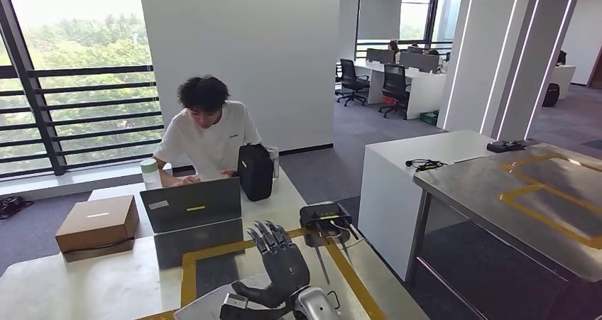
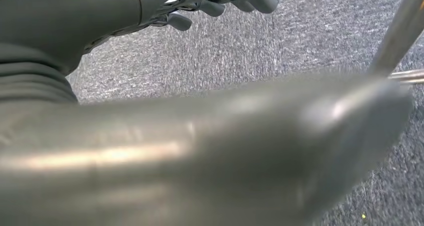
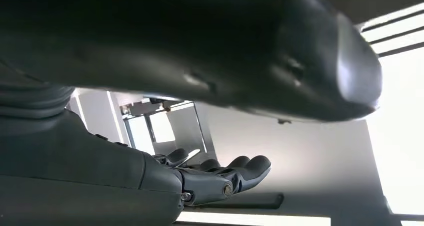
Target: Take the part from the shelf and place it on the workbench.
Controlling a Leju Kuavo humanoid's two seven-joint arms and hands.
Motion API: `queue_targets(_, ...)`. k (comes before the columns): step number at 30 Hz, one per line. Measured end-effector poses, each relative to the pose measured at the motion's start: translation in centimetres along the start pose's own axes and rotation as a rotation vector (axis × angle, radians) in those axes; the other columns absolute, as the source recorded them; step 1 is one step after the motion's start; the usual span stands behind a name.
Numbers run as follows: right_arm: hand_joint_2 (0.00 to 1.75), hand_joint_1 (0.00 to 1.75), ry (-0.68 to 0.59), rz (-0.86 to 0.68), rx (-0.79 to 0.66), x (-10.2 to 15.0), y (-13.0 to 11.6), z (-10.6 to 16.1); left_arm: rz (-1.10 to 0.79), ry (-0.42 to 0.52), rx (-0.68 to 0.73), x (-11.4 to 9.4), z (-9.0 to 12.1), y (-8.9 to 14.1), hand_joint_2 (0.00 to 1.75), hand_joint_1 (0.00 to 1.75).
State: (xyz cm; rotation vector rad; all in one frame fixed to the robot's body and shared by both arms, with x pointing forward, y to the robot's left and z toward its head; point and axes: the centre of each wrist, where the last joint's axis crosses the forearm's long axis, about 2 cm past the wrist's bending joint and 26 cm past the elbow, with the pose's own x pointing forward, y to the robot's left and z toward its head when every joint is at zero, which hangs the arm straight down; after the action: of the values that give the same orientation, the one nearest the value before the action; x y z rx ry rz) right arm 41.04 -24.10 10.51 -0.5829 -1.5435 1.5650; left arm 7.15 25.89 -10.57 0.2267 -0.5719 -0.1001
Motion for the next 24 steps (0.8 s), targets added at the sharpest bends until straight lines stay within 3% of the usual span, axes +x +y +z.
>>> queue_targets(23, 0.00, 0.00, 0.069, 0.031, 0.034, -3.2, 2.2, 3.6, -0.026, 0.008, 0.038, -0.7, 0.1, 0.7, 0.00, 0.00)
queue_targets(24, 0.00, 0.00, 0.072, 0.033, 0.033, -3.4, 2.0, 3.6, -0.026, 0.005, 0.037, -0.7, 0.1, 0.7, 0.44, 0.00)
